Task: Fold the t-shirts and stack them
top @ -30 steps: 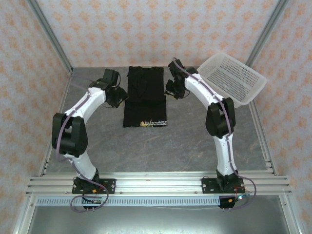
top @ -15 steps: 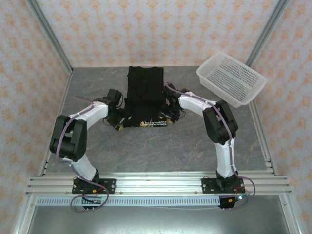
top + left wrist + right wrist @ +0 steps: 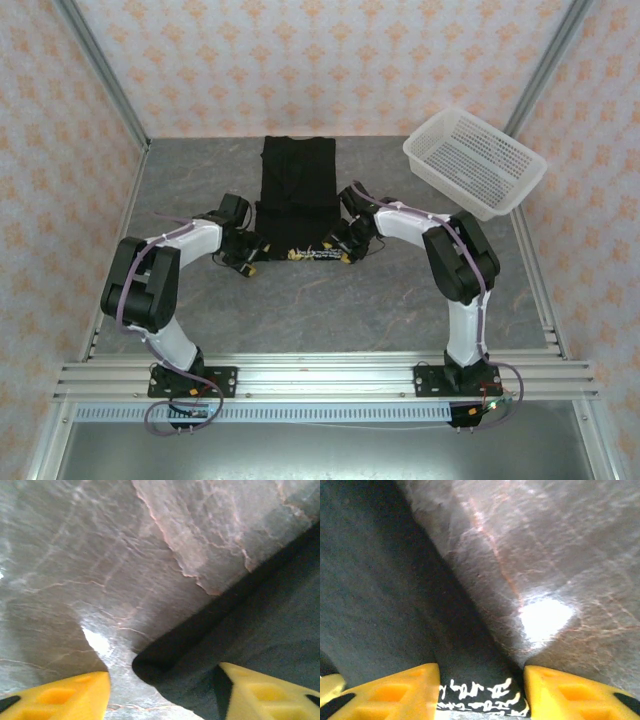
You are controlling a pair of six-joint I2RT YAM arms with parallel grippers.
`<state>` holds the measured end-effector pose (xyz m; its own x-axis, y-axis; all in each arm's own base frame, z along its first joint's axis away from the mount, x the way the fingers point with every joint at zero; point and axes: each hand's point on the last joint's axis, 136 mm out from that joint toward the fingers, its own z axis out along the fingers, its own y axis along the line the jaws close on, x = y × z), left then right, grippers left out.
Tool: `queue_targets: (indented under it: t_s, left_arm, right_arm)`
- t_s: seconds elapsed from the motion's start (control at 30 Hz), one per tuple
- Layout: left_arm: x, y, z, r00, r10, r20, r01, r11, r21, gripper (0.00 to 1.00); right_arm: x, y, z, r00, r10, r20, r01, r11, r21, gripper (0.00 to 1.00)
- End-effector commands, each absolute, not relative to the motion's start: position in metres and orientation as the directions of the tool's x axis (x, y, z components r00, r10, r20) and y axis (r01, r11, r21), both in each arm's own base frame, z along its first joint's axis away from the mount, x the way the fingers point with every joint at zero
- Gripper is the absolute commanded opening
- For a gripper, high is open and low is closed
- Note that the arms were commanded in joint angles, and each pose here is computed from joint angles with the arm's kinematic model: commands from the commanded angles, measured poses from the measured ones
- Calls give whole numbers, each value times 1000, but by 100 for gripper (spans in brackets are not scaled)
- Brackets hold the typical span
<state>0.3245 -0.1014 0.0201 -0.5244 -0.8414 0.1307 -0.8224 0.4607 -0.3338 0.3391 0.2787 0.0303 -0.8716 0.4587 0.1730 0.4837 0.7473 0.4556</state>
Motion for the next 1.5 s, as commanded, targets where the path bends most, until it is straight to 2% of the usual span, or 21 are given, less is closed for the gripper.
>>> queue_targets:
  t_s: [0.0,0.1,0.23,0.27,0.4,0.57,0.7,0.8,0.9,1.0,1.23,1.47]
  left_arm:
    - [348,-109,13,-515,-850,114,-811,440,-385,46]
    - [358,-110,14,-509,-854,106,-808,431,-402,27]
    - [370,-108,30,-522,-850,67,-788,451,-419,5]
    - [374,-107,38,-529,-847,54,-779,459,-427,1]
    - [402,-106,85,-559,-829,-4,-728,492,-478,0]
    - [453,-97,166,-552,-832,-65,-653,479,-587,0]
    - [465,-97,203,-566,-818,-101,-603,495,-626,0]
    - [447,-104,189,-591,-804,-67,-613,502,-610,0]
    - [410,-107,152,-606,-795,-15,-654,508,-561,0]
    - [369,-112,117,-615,-788,38,-687,511,-517,0]
    - [276,-129,51,-677,-725,130,-708,593,-384,0]
    - [215,-116,35,-686,-711,157,-717,621,-318,0]
  right_arm:
    - [353,289,17,-852,490,183,514,718,470,39]
    - [356,290,13,-835,514,197,542,702,462,22]
    - [365,289,27,-833,531,158,535,697,478,0]
    - [368,288,34,-831,537,144,532,695,483,0]
    - [395,284,74,-817,564,119,533,663,526,0]
    - [456,277,153,-802,596,48,489,609,625,0]
    - [474,275,191,-810,586,1,448,618,646,0]
    - [461,282,184,-824,565,36,453,621,640,0]
    - [433,287,164,-833,548,73,468,630,619,0]
    - [397,285,137,-835,540,109,495,649,578,0]
    - [314,259,77,-839,512,185,537,720,440,0]
    - [244,246,53,-854,440,279,518,778,357,0]
